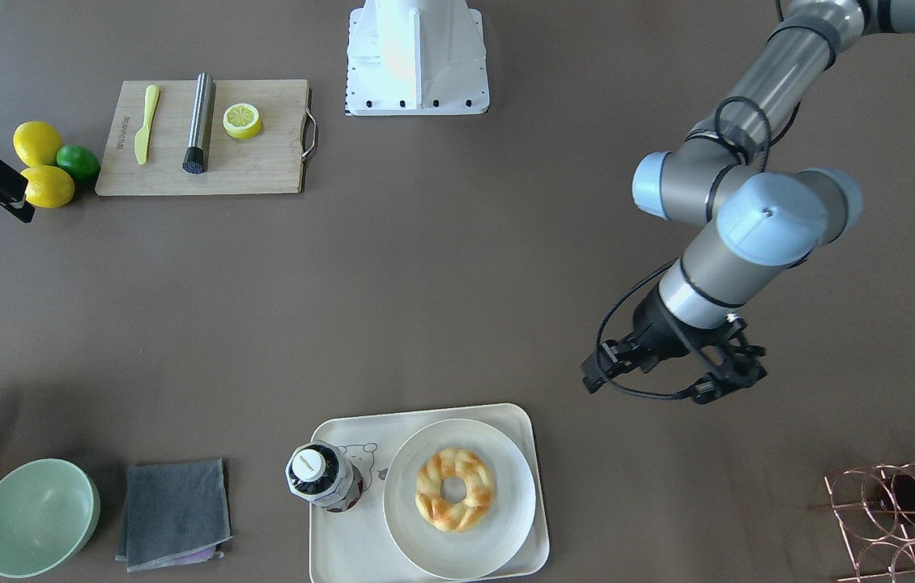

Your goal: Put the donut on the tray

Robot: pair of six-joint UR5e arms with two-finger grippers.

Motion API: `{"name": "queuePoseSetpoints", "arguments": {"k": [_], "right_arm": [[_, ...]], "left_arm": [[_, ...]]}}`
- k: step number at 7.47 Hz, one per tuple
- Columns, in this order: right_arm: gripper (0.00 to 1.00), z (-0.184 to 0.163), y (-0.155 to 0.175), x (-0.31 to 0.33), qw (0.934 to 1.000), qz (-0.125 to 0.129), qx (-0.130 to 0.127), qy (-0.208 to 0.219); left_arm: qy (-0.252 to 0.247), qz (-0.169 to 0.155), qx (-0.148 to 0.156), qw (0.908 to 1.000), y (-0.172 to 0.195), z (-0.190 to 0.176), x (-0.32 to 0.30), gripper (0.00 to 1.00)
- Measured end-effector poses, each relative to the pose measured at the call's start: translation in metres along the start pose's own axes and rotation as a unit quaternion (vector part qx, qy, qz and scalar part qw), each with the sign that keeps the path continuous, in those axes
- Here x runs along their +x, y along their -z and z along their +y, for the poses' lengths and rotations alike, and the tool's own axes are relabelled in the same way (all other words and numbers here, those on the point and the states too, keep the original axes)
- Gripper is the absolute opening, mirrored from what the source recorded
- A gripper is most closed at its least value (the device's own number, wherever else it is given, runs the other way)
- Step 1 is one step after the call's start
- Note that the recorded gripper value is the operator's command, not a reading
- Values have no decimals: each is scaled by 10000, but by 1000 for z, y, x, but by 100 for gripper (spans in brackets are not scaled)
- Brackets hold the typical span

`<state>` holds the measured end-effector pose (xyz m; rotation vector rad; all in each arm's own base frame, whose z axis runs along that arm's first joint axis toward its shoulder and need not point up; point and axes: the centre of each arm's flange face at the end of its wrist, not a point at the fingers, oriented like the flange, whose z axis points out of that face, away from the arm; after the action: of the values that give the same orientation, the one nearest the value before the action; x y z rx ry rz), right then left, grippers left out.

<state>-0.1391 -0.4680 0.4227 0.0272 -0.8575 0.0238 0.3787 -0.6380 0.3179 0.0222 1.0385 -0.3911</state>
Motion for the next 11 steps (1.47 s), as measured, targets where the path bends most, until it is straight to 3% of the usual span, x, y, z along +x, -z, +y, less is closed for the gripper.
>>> {"name": "queuePoseSetpoints", "arguments": {"k": [1,3,5,6,8,11], "right_arm": [[100,-7,6,19,10000,-34,13,59],[100,-23,13,71,9997,-33,36,258],[100,-33,16,144,9983,91,41,567],[100,-36,18,188,9972,161,44,733],[100,-33,30,265,9950,300,109,950],[100,-25,48,309,9938,448,166,1007]], "left_arm": [[-770,-328,-85,9965,52,-5,-68,97],[-2120,-966,-237,9722,138,-14,-171,97],[-3088,-1267,-366,9419,207,-37,-286,97],[-3330,-1281,-454,9331,232,-40,-344,97],[-3316,-1314,-511,9328,259,-34,-422,97],[-3278,-1340,-566,9335,266,-23,-459,97]]}}
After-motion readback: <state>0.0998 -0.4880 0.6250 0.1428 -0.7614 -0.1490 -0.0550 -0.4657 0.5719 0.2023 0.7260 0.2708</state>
